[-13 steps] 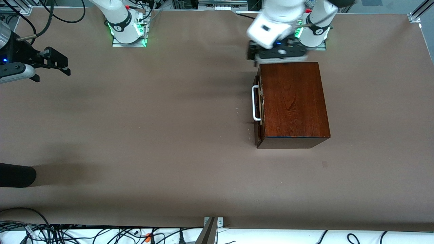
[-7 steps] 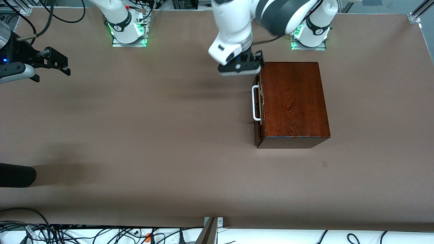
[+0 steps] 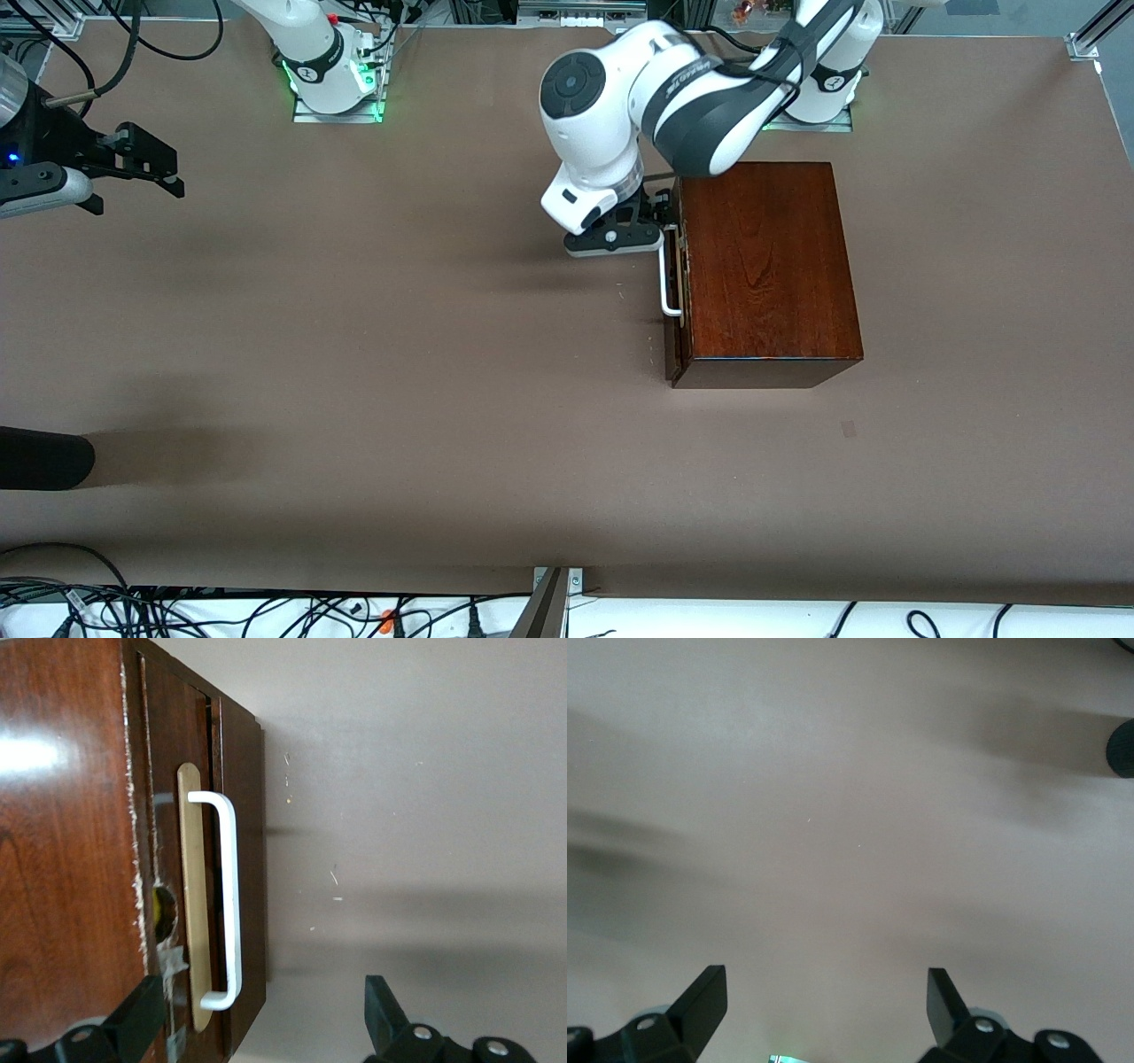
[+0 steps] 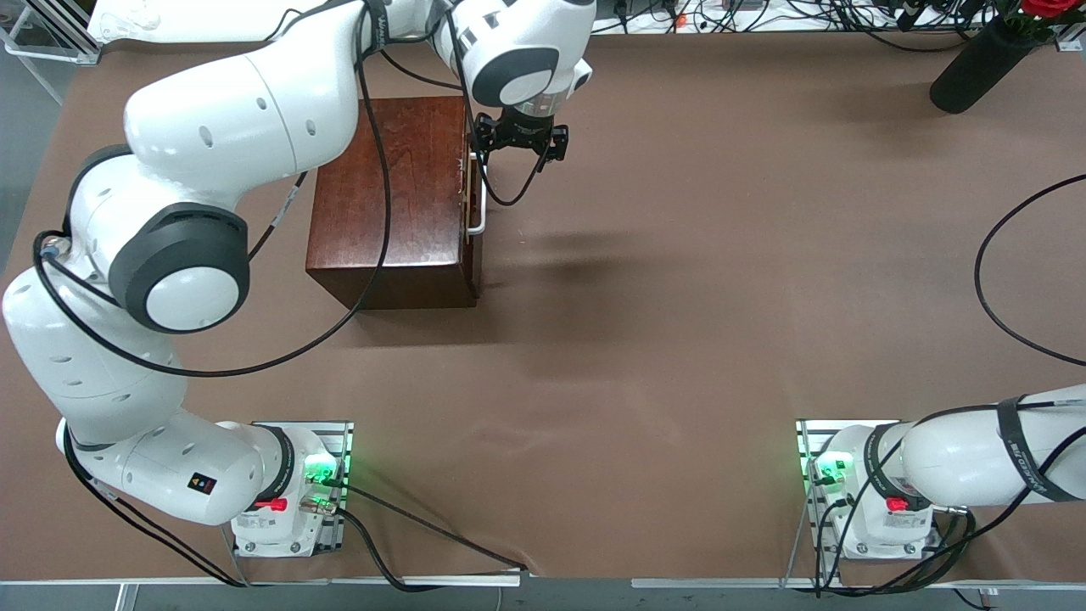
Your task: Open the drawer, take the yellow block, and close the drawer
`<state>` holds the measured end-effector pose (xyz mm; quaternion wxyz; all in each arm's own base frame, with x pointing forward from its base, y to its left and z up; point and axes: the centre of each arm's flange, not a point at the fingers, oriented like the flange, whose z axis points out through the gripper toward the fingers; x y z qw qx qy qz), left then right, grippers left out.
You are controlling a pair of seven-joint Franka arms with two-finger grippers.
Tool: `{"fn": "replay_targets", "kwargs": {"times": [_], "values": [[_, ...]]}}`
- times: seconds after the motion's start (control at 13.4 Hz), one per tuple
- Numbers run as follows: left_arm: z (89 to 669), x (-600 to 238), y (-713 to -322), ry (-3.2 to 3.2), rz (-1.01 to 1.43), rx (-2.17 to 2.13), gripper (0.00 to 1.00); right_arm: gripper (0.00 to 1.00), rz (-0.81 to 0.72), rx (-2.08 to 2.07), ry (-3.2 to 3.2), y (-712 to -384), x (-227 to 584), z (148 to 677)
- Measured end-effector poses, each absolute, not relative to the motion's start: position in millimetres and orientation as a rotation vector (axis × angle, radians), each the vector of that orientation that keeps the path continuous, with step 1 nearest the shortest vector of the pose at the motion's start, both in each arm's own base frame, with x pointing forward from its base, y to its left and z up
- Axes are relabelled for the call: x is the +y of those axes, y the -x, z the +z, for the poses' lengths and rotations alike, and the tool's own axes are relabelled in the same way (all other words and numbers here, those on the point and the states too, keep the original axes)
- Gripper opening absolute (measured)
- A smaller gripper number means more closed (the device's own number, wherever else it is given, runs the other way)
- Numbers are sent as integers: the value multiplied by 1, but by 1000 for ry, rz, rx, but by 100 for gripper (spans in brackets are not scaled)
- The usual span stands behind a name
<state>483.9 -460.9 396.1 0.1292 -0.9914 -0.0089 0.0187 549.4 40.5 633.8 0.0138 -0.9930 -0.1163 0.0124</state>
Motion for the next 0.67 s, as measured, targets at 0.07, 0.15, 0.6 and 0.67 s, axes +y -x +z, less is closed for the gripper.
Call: {"fn": "replay_targets", "kwargs": {"times": [0.07,0.15,0.6,0.67], "values": [[385,-461,-485,2867,53,-24,100,100,39,-362,3093,-549,40,634],[373,-461,-487,2852,49,-22,100,100,39,-362,3093,-549,40,634],[309,-460,-480,2783,20,46,100,100,39,-362,3093,-549,40,634],[304,-460,-478,2778,20,54,100,100,39,-362,3093,-549,40,634]]}}
